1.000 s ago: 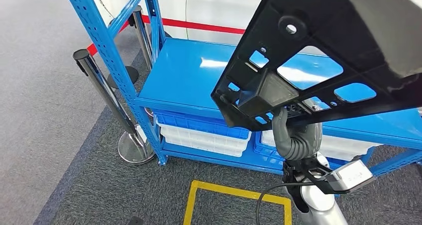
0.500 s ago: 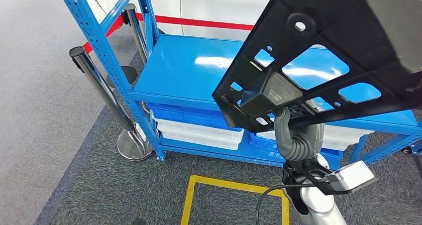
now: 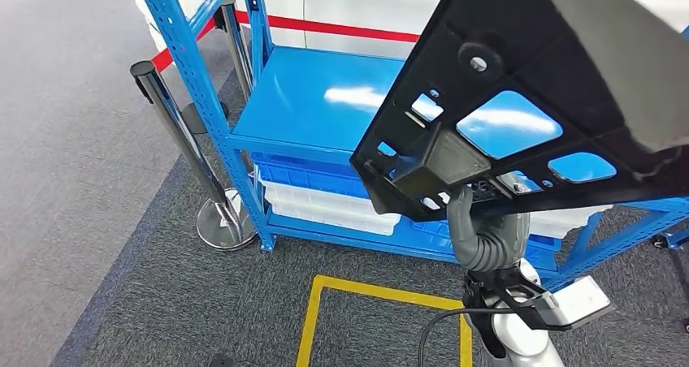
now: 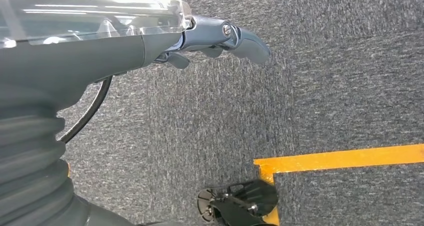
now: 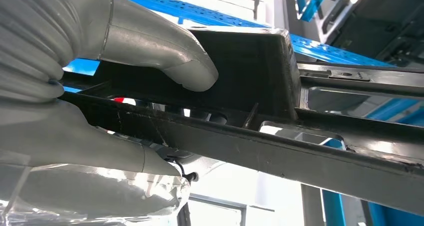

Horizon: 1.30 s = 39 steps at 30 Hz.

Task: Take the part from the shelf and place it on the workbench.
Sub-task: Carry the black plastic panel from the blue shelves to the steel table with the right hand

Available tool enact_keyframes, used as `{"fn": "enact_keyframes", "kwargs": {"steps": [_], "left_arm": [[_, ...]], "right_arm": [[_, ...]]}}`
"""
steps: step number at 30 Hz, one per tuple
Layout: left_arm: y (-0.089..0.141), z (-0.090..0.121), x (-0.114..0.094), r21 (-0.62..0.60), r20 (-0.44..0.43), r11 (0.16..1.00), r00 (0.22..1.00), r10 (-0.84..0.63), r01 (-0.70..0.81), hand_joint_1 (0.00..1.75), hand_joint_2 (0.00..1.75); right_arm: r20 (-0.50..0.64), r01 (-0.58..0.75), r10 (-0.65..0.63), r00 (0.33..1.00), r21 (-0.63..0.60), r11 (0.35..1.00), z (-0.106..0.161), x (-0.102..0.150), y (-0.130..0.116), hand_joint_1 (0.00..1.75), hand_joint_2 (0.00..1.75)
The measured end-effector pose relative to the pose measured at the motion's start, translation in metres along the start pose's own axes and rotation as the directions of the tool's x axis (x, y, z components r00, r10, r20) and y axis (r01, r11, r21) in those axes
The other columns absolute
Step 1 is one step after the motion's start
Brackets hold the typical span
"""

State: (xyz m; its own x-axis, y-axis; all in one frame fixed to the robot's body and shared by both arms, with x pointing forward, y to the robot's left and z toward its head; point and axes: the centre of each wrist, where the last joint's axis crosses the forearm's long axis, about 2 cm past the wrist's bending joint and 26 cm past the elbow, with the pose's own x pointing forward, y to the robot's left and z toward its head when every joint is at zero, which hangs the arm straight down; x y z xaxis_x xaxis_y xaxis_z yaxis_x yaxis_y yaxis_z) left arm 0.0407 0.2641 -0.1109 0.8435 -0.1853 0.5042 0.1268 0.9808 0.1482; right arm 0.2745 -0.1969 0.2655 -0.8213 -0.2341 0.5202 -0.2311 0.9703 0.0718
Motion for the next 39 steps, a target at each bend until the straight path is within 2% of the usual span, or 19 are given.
{"fn": "enact_keyframes", "kwargs": {"steps": [23,39], "left_arm": [[0.003,-0.001,0.000,0.022,0.002,1.000,1.000,0.009,-0.009,0.00,1.75],[0.004,0.000,-0.002,0.034,0.003,0.999,1.000,0.010,-0.010,0.00,1.75]], "right_arm": [[0.014,-0.007,0.007,1.000,-0.012,1.000,0.001,0.003,0.000,1.75,1.75],[0.004,-0.015,0.015,1.000,-0.018,1.000,0.017,0.009,-0.002,1.75,1.75]]}}
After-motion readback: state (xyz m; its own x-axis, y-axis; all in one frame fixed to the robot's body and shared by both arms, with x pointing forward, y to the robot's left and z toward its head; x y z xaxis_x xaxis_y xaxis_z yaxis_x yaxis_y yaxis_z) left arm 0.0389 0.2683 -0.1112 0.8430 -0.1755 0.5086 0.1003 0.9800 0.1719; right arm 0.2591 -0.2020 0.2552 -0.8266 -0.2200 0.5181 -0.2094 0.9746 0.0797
